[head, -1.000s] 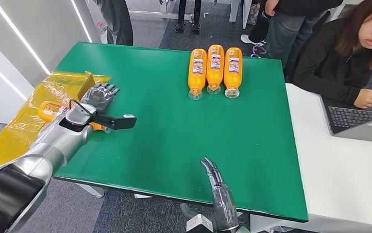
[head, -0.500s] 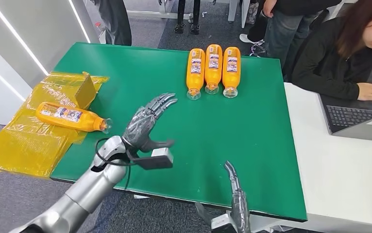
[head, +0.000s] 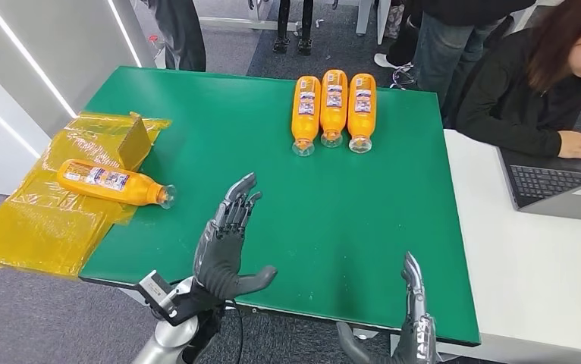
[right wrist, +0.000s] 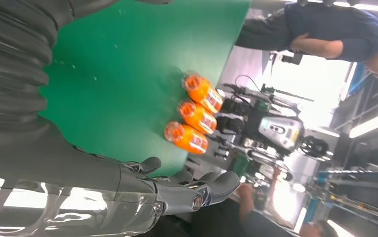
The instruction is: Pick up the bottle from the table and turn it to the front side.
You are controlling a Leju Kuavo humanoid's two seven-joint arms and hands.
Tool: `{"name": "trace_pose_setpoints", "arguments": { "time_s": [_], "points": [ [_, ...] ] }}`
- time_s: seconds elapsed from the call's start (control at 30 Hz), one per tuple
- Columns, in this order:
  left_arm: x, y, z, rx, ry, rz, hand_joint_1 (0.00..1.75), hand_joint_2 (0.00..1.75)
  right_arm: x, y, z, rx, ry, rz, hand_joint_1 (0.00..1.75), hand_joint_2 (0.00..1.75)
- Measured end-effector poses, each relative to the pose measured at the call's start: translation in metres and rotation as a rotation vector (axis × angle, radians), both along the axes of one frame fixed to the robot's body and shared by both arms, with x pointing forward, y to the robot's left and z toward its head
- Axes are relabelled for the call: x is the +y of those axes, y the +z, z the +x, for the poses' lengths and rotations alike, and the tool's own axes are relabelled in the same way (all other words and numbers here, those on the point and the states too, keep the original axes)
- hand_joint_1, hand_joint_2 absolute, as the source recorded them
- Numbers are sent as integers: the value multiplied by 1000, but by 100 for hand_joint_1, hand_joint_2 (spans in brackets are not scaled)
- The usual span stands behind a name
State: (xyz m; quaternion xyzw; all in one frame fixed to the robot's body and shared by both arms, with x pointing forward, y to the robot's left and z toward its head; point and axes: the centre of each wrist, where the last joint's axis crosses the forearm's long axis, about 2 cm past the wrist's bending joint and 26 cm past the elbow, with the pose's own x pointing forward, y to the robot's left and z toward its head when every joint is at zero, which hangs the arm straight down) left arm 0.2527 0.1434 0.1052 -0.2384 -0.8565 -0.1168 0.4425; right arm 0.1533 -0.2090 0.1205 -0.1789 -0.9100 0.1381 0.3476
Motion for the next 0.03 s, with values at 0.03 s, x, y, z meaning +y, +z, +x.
{"name": "trace_pose_setpoints", "arguments": {
  "time_s": [0.03],
  "points": [
    [-2,1,-2,1,0,-9,0,175,0,2,0,-7,-3,-7,0,175]
  ]
}}
